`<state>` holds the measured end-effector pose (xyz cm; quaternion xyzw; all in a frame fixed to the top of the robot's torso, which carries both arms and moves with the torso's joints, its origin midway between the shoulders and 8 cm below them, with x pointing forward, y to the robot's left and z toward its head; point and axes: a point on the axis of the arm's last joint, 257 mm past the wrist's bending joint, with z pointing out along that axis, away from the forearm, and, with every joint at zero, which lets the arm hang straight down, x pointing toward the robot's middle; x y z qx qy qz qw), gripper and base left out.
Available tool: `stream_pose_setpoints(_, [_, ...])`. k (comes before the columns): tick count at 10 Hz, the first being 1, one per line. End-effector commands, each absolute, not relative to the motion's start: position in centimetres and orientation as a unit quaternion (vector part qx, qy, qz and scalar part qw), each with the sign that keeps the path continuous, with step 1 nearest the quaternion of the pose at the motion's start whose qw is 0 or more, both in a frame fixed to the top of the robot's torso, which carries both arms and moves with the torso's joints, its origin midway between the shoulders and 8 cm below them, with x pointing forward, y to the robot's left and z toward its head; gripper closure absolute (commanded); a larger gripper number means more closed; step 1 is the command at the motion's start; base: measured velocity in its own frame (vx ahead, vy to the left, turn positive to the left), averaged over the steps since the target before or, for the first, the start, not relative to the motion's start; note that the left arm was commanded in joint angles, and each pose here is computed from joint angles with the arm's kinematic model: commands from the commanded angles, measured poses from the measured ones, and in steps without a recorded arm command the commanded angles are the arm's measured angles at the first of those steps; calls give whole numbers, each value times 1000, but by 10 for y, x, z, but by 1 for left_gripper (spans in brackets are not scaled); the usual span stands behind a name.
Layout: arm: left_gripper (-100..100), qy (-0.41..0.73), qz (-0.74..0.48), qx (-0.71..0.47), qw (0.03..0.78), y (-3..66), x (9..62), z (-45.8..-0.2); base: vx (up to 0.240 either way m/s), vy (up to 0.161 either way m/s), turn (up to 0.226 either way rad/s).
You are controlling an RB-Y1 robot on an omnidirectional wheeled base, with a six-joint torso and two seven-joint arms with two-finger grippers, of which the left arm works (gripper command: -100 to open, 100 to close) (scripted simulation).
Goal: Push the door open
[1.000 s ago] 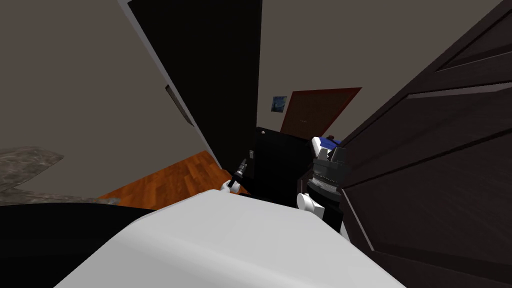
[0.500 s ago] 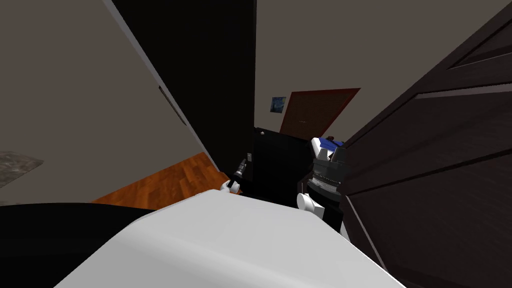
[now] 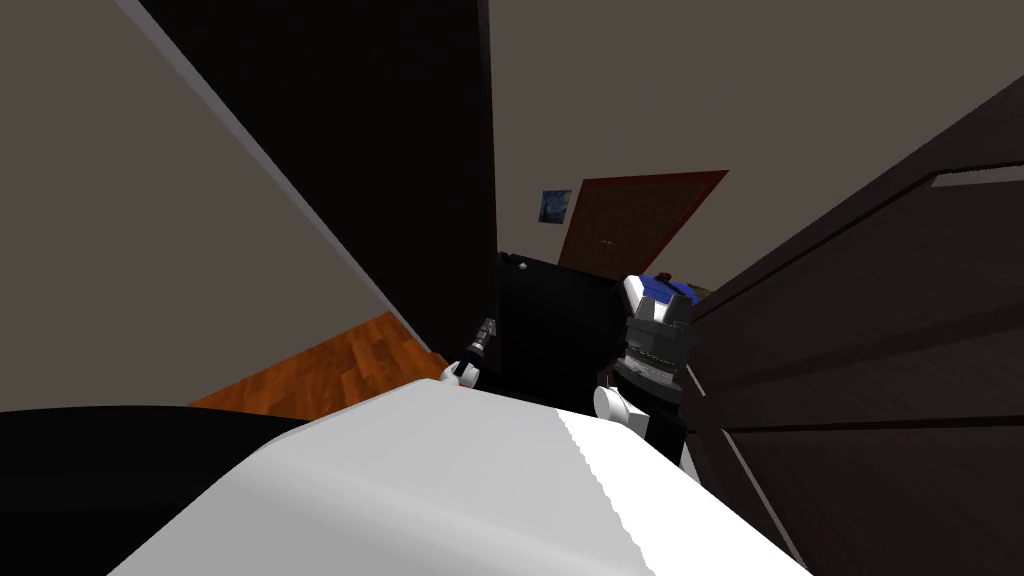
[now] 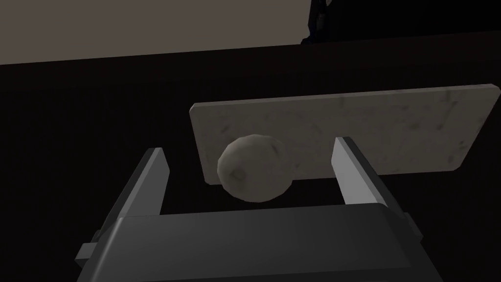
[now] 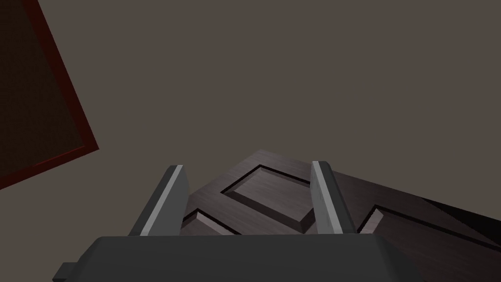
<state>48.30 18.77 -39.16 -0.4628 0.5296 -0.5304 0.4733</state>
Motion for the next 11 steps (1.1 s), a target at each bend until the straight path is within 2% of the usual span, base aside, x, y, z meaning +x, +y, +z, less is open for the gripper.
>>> stream_pose_setpoints(1, [-100,530,-530,-463,473,188,483,-392,80,-7,11])
stream_pose_setpoints(2, [100,530,-530,-463,473,188,483,-392,-17,-3,-7])
stream_pose_setpoints(7, [100,530,-530,-463,473,188,483,-392,-13,2,-2])
stream_pose_setpoints(11, [100,523,-518,-474,483,206,484,-394,152,-41,27])
